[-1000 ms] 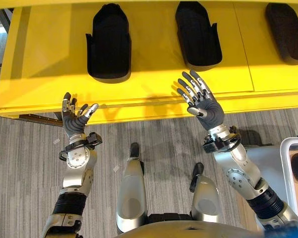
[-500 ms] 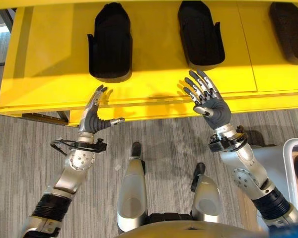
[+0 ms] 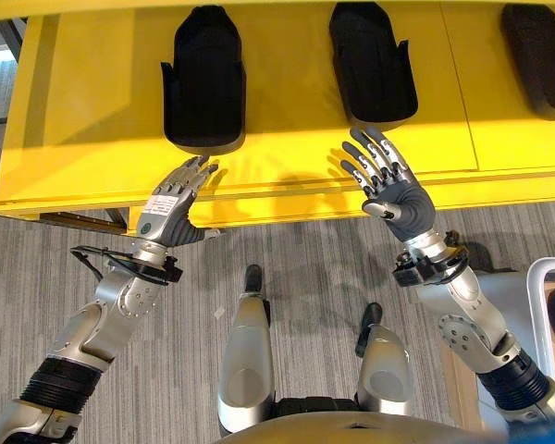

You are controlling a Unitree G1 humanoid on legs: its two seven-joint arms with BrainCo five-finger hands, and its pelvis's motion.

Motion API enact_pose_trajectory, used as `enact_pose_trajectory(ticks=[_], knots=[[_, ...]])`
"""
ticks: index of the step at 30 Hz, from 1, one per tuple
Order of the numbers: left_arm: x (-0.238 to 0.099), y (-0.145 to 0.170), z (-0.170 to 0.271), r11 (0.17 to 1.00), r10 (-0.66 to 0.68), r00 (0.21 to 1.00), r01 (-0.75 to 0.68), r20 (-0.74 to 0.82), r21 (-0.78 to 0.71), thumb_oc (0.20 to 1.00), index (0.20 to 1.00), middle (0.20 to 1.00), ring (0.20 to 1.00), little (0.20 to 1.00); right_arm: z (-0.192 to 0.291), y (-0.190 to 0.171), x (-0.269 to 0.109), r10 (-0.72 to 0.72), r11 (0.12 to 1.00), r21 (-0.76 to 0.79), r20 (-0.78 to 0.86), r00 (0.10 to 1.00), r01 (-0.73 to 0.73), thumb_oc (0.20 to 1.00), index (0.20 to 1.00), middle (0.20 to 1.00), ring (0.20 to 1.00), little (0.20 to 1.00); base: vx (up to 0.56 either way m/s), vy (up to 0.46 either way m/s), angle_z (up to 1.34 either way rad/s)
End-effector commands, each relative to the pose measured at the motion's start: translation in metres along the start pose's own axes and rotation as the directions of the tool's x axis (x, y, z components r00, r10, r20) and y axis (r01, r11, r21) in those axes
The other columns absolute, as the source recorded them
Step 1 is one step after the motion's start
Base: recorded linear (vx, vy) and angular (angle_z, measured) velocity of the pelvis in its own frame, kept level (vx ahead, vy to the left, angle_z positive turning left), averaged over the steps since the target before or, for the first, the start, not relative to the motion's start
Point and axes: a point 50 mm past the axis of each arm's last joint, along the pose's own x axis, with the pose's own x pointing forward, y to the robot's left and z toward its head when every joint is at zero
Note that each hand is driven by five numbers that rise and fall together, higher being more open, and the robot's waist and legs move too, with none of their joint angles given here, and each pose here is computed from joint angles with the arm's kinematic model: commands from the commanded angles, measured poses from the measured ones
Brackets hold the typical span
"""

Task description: Move parts from the plastic box to the shelf.

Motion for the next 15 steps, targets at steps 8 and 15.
enact_pose_trajectory(ticks=[8, 15], knots=[[-0.001, 0.009, -0.008, 0.996, -0.03, 1.0, 0.03, 0.004, 0.087, 1.0, 1.0, 1.0, 1.0, 1.0, 0.023, 0.009, 0.002, 0.069, 0.997, 0.016, 0.11, 0.991, -0.072, 1.0, 1.0, 1.0, 1.0, 1.0, 0.0, 0.0, 0.0], [0.0, 0.001, -0.012, 0.992, -0.064, 0.998, 0.066, -0.024, 0.105, 1.0, 1.0, 1.0, 1.0, 1.0, 0.022, 0.011, 0.003, 0.076, 0.997, 0.019, 0.105, 0.992, -0.079, 1.0, 1.0, 1.0, 1.0, 1.0, 0.0, 0.008, -0.04]])
